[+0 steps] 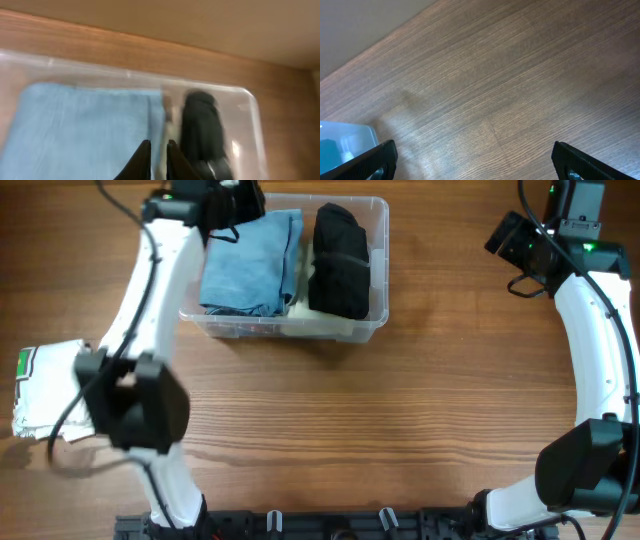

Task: Pack container
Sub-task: 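Push the denim item's edge down into the bin with the left gripper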

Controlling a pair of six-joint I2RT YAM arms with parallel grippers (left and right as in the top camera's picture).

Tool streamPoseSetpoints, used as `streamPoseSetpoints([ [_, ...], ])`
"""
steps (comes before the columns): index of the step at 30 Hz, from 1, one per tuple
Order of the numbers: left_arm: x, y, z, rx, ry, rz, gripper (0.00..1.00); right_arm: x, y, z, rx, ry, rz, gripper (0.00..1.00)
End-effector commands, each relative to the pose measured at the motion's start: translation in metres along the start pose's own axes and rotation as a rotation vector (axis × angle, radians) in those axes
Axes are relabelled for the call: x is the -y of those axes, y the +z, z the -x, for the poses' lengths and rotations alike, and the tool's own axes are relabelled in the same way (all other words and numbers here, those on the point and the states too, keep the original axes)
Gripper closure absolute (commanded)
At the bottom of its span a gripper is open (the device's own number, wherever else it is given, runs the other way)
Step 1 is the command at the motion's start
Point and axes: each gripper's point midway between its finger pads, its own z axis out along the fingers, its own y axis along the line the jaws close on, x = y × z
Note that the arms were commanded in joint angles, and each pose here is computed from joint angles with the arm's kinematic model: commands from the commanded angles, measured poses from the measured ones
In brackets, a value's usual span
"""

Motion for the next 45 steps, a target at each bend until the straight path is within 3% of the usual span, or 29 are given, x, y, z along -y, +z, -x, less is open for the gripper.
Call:
streamPoseSetpoints([
  [1,0.022,-0.069,-0.011,-0.024,0.064,0.008,0.89,-0.002,0.005,-0.004,-0.014,0.007,0.002,0.0],
  [6,0.002,-0.09,-0.083,-0.309,-0.027,0.1,0.92,-0.001,0.005,-0.004,-0.014,0.009,0.001,0.0],
  [12,-0.012,-0.09,-0.123,-0.495,-0.083,0.158,0.96,-0.001,0.005,-0.004,-0.014,0.008,0.001,0.0],
  [26,-0.03,-0.042,-0.163,-0.684,-0.118,0.207,0.96,-0.001,0.005,-0.004,-0.014,0.008,0.001,0.0],
  [45,-0.043,-0.019,-0.184,-0.771,-0.142,0.236,0.96,-0.001,0.005,-0.004,-0.014,0.008,0.001,0.0],
])
